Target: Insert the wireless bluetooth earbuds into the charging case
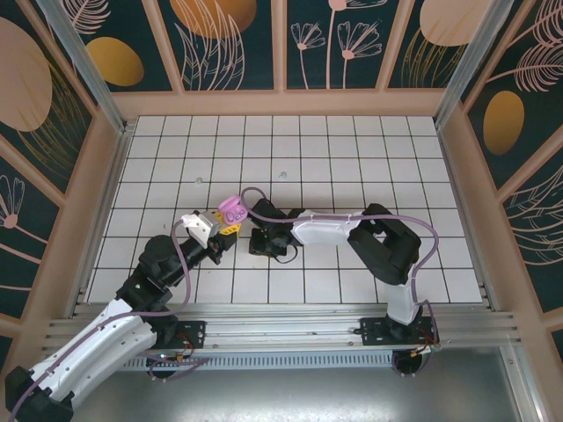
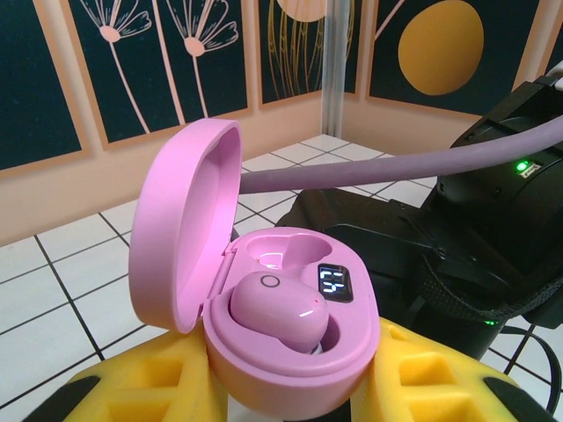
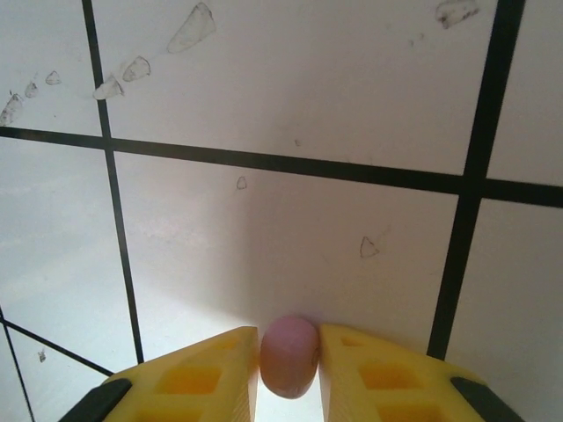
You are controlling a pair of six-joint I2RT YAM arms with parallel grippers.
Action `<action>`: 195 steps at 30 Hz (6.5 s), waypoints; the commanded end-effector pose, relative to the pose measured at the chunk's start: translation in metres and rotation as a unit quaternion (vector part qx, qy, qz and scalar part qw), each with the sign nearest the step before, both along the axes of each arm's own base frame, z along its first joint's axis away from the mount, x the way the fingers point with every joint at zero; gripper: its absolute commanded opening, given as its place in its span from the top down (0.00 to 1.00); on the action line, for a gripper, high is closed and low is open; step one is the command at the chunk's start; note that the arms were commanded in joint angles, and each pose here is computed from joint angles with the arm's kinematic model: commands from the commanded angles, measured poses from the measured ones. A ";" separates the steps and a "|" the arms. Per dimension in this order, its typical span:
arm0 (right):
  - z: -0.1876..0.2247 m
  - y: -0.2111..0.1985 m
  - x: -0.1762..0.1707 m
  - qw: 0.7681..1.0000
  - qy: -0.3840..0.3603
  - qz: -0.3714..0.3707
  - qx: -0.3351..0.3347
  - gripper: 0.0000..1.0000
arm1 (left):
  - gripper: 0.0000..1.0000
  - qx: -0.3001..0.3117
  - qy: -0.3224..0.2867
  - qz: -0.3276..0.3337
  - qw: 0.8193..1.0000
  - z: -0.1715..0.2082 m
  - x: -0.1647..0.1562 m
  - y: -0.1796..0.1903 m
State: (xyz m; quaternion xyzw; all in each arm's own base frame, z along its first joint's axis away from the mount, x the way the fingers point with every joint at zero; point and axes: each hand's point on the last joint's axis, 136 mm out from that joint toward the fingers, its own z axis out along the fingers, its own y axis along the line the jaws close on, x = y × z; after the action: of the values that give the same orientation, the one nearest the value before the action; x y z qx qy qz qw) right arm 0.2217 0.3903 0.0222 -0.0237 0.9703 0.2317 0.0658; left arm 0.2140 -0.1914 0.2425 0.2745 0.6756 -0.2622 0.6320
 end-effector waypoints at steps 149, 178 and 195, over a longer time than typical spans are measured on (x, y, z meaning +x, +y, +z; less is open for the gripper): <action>0.305 -0.093 0.025 0.917 -0.357 0.129 0.126 0.67 | 0.93 -0.022 0.024 -0.194 0.980 0.005 0.012 -0.110; 0.255 -0.085 0.019 0.941 -0.278 0.140 0.131 0.68 | 0.93 -0.051 -0.003 -0.166 0.985 0.016 0.010 -0.095; 0.282 -0.103 0.014 0.931 -0.288 0.111 0.198 0.65 | 0.92 -0.071 -0.016 -0.153 0.986 0.027 0.009 -0.089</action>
State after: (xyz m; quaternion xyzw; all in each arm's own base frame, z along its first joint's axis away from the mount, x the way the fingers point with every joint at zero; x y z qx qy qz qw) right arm 0.2380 0.2881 0.2893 -0.1885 0.8527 0.3758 0.3102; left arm 0.2268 -0.2818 0.2468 0.3417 0.6224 -0.3869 0.5883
